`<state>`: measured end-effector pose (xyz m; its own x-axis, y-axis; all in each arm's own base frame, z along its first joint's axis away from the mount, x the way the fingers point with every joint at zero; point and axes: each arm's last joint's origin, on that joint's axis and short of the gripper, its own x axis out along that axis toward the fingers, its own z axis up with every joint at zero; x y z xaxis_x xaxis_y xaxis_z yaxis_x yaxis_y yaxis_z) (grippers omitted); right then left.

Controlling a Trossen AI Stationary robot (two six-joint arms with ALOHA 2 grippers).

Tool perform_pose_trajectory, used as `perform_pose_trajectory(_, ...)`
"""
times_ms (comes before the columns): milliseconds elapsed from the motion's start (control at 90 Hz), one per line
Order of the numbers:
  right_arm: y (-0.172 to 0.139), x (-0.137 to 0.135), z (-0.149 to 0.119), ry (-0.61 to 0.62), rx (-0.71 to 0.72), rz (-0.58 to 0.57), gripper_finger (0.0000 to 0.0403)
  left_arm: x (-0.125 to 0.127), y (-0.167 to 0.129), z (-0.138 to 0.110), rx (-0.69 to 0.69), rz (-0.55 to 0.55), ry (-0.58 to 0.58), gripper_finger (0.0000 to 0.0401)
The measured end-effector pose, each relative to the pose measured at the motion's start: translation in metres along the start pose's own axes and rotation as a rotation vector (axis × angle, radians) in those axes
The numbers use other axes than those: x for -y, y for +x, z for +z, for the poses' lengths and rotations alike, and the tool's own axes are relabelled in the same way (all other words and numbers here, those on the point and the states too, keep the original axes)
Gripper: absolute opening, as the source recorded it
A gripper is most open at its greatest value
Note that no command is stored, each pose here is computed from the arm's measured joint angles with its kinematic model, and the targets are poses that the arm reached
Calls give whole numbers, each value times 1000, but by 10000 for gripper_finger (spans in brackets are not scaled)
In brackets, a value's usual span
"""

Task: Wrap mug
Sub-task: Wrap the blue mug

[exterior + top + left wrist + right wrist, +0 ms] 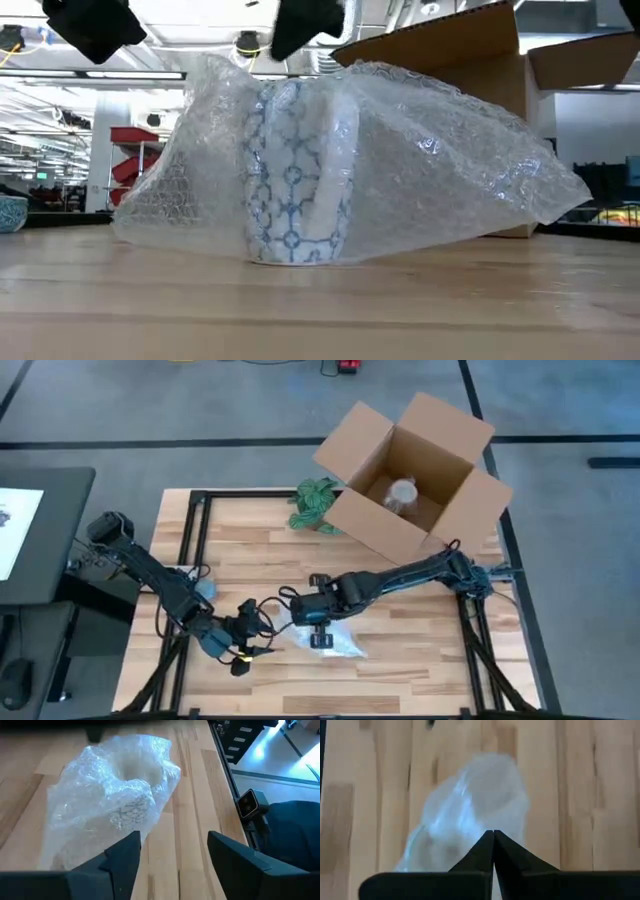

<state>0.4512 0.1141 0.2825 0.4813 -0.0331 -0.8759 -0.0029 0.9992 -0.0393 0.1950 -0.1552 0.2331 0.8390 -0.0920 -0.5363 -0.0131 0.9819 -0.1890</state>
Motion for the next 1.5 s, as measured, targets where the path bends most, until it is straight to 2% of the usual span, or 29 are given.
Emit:
perform_pose_trajectory(156,34,-2,-11,-5,-90,21,0,0,0,0,-2,0,1,212)
perform_pose_trajectory(356,57,-15,-17,-23,-141,70,0,0,0,0,-3,0,2,212)
perform_pose_trajectory(578,62,-21,-20,-50,-159,84,0,0,0,0,3,4,1,212)
perform_pose_trajectory(833,53,-21,-19,-46,-157,85,0,0,0,0,4,4,2,212)
perform_pose_trajectory(1189,105,-24,-35,-74,-267,88,0,0,0,0,3,7,2,212)
perform_pose_trajectory(1300,101,-22,-33,-86,-264,91,0,0,0,0,3,8,2,212)
perform_pose_trajectory(1500,65,-21,-24,-89,-232,100,0,0,0,0,2,7,2,212)
